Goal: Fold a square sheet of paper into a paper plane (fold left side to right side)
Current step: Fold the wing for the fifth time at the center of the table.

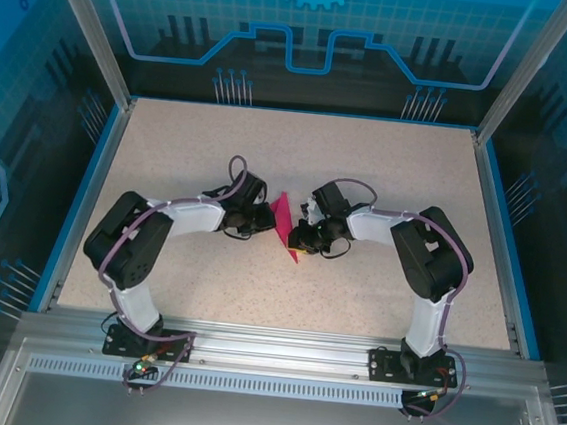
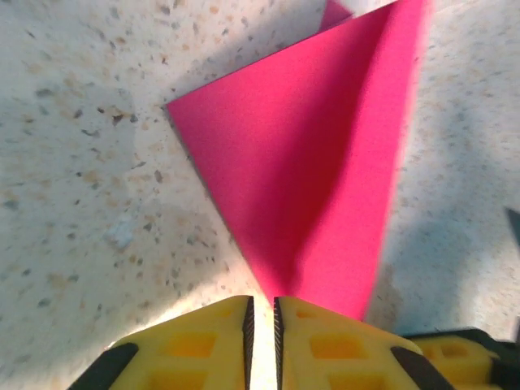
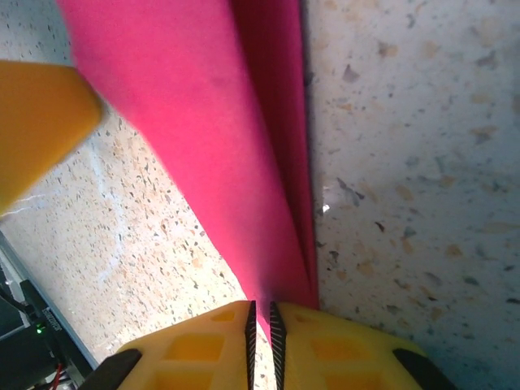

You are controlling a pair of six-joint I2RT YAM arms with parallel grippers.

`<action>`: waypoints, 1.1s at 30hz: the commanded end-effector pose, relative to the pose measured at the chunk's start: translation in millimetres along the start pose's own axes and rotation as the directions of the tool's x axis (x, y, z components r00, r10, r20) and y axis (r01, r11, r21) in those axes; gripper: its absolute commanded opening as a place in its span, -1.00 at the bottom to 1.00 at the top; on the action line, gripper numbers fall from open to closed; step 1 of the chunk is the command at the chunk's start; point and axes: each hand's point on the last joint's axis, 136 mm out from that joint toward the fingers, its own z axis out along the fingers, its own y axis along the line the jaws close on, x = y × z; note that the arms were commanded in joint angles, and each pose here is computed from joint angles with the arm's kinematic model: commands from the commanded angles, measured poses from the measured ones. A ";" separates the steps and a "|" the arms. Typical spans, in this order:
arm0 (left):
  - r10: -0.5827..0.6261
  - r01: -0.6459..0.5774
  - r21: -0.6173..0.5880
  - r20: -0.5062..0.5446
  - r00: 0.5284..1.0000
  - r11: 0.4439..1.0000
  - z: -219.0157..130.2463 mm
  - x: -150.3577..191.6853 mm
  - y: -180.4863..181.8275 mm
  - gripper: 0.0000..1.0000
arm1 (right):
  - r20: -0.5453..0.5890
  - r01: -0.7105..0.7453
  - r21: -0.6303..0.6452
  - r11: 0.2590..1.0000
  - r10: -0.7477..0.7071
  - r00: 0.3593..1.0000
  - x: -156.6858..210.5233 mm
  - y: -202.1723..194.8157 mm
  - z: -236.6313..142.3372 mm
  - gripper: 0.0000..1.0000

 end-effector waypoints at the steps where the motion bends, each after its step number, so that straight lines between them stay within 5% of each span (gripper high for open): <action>1: 0.022 -0.022 -0.001 0.021 1.000 1.000 -25.4 -0.4 1.2 -0.59 | -0.102 -0.064 0.176 0.982 0.083 0.991 35.2 -43.7 10.4 -0.69; 10: 0.046 -0.036 0.196 -0.043 0.998 0.980 -25.1 5.1 -45.7 -0.69 | -0.111 -0.059 0.175 0.983 0.079 0.991 36.0 -43.8 12.9 -0.70; 20: 0.029 0.003 0.211 -0.150 0.988 0.977 27.2 11.2 -55.0 -0.84 | -0.118 -0.051 0.177 0.983 0.073 0.990 38.4 -40.9 15.2 -0.71; 28: 0.033 0.017 0.269 -0.181 0.983 0.963 37.6 14.9 -63.5 -0.86 | -0.123 -0.052 0.183 0.982 0.075 0.989 39.9 -41.9 15.7 -0.71; 33: 0.038 0.000 0.201 -0.185 0.982 0.980 47.5 16.0 -49.4 -0.85 | -0.126 -0.053 0.195 0.979 0.079 0.989 41.2 -43.8 14.9 -0.71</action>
